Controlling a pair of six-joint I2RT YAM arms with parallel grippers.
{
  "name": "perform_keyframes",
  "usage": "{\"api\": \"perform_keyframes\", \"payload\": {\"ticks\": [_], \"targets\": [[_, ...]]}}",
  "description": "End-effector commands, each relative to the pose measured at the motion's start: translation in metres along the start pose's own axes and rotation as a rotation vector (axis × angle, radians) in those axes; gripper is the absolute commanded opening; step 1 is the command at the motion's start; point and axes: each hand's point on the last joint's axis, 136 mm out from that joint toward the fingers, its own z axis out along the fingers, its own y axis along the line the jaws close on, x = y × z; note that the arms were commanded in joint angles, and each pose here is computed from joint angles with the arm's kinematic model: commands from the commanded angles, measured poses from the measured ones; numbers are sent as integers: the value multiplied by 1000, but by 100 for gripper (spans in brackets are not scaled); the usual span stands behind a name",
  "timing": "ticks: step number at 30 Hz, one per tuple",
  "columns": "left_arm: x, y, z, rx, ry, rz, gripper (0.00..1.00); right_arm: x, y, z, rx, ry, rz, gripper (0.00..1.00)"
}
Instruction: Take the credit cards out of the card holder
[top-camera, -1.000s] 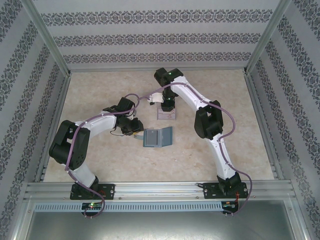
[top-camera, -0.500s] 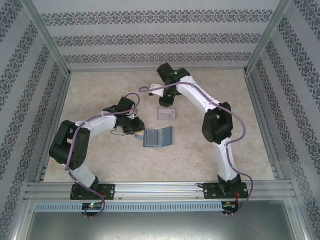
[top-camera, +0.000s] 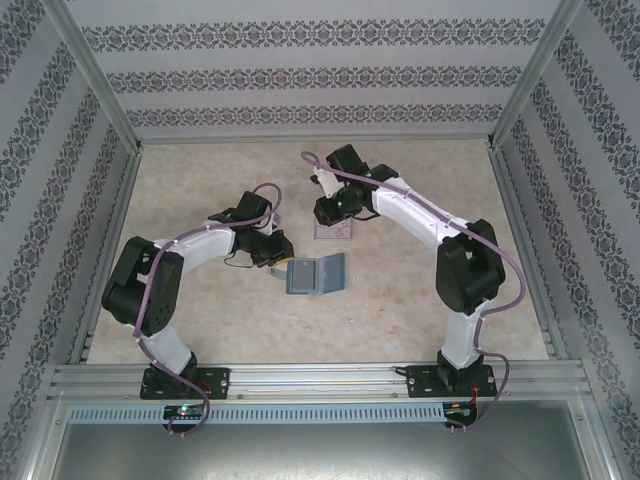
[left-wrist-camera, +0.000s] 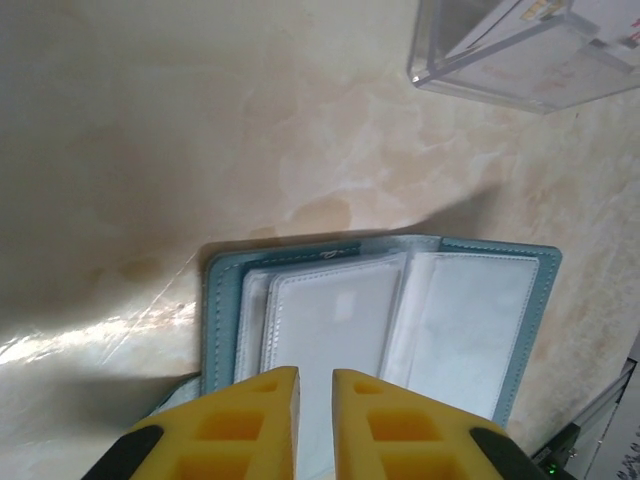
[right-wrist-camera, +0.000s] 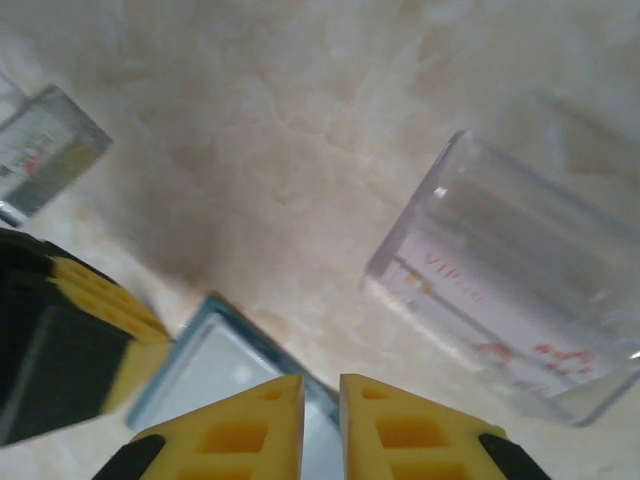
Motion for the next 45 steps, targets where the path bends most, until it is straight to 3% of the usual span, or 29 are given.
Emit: {"api": "perform_keyframes", "payload": {"ticks": [1, 11, 31, 45], "targets": [[-6, -12, 5, 50, 9, -2, 14, -6, 27, -7, -109, -67, 203, 17], [10, 12, 19, -5, 56, -43, 9, 35, 60, 27, -256, 70, 421, 14], [27, 36, 27, -77, 116, -72, 5, 88, 71, 81, -229, 263, 516, 13], [31, 40, 29, -82, 118, -85, 4, 111, 70, 103, -189, 330, 549, 15]]}}
